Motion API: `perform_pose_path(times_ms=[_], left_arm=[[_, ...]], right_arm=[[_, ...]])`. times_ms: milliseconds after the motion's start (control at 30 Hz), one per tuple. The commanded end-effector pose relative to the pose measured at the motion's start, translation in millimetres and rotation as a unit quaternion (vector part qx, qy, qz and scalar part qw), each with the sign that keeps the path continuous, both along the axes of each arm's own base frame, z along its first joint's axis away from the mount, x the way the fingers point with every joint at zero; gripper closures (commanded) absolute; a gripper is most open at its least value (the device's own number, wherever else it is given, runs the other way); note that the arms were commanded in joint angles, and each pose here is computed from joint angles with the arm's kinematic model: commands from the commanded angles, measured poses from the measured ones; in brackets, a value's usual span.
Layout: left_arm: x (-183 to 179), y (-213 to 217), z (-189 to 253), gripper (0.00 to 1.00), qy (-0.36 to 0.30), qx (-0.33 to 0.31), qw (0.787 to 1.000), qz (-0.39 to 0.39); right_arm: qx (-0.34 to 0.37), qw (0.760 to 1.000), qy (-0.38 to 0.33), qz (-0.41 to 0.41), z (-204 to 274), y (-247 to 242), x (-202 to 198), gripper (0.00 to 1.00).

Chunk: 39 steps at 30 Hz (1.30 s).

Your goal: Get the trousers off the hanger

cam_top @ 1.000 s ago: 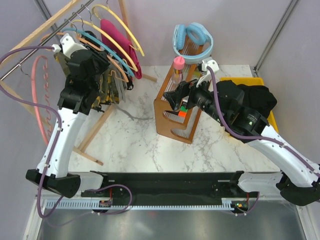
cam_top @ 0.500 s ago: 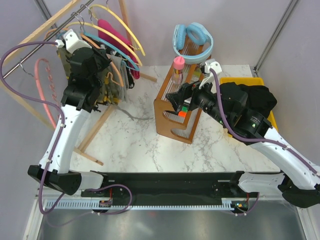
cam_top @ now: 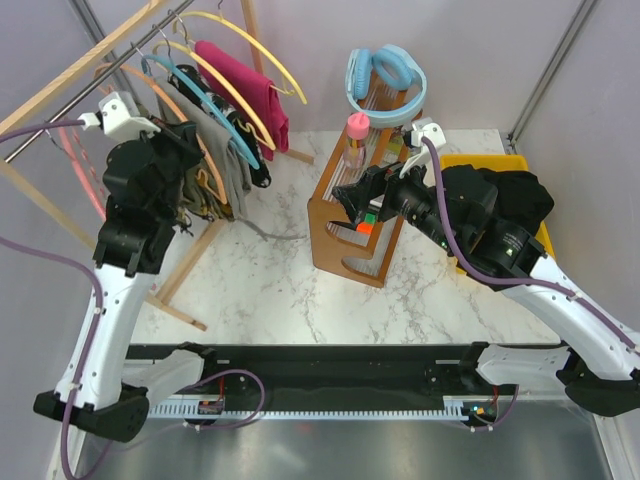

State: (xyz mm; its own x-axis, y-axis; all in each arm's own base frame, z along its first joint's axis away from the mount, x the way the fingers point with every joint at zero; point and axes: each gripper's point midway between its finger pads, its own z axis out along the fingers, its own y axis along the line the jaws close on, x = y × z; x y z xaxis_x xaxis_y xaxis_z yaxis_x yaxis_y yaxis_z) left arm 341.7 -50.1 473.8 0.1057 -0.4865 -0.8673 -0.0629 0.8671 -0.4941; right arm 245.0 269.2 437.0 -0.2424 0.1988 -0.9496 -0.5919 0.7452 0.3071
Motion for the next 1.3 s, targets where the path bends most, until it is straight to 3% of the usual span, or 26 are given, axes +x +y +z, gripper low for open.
perform_pose_path(times_ms=[0, 267, 467, 767, 1067, 1267], left_arm=[[-44, -9, 86, 0.98, -0.156, 0.030, 0.986, -0.055], [-52, -26, 96, 0.98, -0.192, 0.084, 0.973, -0.101], [-65, -23, 90, 0.98, -0.177, 0.073, 0.976, -0.108], [-156, -35, 69, 0.98, -0.135, 0.053, 0.966, -0.216], [-248, -40, 58, 0.98, -0.099, -0.009, 0.947, -0.305], [-268, -44, 47, 0.98, -0.079, -0.082, 0.937, -0.329]], right_arm=[[0.009, 1.000, -0.007, -0.003, 5, -3, -1, 0.02], [0.014, 1.000, -0.005, 0.004, 5, 0, -3, 0.02], [0.013, 1.000, -0.005, 0.003, 4, -1, -3, 0.02], [0.015, 0.996, 0.027, 0.087, -13, 30, -19, 0.02], [-0.017, 0.971, 0.011, 0.237, -37, 101, -81, 0.02], [-0.056, 0.959, -0.054, 0.271, -60, 157, -149, 0.02]])
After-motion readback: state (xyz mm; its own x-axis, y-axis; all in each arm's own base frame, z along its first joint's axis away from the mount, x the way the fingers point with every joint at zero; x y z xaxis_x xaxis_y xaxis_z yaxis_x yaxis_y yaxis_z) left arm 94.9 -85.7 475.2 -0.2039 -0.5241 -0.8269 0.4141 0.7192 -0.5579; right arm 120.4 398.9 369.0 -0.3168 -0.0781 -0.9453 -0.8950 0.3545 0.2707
